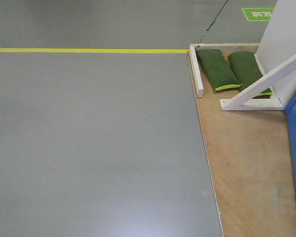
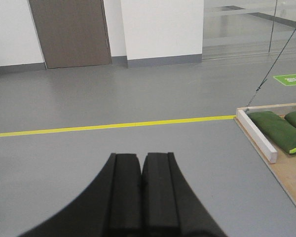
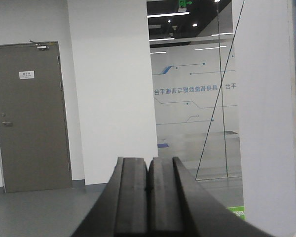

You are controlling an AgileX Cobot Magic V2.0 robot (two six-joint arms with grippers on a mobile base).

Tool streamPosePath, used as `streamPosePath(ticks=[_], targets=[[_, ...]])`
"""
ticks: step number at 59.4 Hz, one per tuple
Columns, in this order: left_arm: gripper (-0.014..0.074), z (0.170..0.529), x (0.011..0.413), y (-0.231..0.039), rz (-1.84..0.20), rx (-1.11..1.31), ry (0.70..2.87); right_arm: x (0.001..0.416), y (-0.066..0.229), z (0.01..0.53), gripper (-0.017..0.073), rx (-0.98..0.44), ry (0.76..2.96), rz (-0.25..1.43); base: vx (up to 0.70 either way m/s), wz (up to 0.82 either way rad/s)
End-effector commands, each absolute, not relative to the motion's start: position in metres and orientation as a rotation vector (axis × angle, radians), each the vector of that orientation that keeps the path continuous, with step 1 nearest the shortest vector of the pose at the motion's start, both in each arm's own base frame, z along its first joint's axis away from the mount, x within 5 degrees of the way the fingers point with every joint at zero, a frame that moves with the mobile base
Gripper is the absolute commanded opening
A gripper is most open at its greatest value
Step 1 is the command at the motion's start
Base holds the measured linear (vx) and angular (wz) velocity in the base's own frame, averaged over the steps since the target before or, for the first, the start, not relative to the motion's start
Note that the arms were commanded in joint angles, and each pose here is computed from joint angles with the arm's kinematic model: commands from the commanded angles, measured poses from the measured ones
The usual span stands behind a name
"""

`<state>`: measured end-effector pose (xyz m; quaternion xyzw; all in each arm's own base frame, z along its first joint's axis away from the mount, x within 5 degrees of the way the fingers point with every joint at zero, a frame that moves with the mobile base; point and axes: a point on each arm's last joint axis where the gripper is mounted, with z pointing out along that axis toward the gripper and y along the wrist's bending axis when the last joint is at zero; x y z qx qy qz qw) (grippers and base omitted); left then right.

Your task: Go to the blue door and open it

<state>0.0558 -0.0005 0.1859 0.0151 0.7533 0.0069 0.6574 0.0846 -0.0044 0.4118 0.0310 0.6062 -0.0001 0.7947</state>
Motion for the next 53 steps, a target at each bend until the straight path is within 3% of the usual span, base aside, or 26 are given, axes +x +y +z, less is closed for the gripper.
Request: streamPosePath(ticks=[1, 29, 40, 53], targets=[[0.007, 0.192, 0.056, -0.001, 0.009, 0.035, 1.616, 0.083, -0.004, 0.428, -0.0008, 0.053, 1.193, -0.011, 0.0, 0.0], [0.007, 0.192, 0.056, -0.001, 0.009, 0.035, 1.616, 0.087, -0.004, 0.427, -0.0008, 0.051, 1.206, -0.014, 0.0, 0.0], [0.007, 0.192, 0.056, -0.001, 0.009, 0.035, 1.616, 0.121, -0.006, 0.425, -0.0008, 0.055, 1.295, -0.014, 0.0, 0.0], [0.007, 0.192, 0.056, -0.001, 0.009, 0.035, 1.616, 0.155, -0.008, 0.462, -0.0008, 0.052, 1.263, -0.013, 0.0, 0.0]])
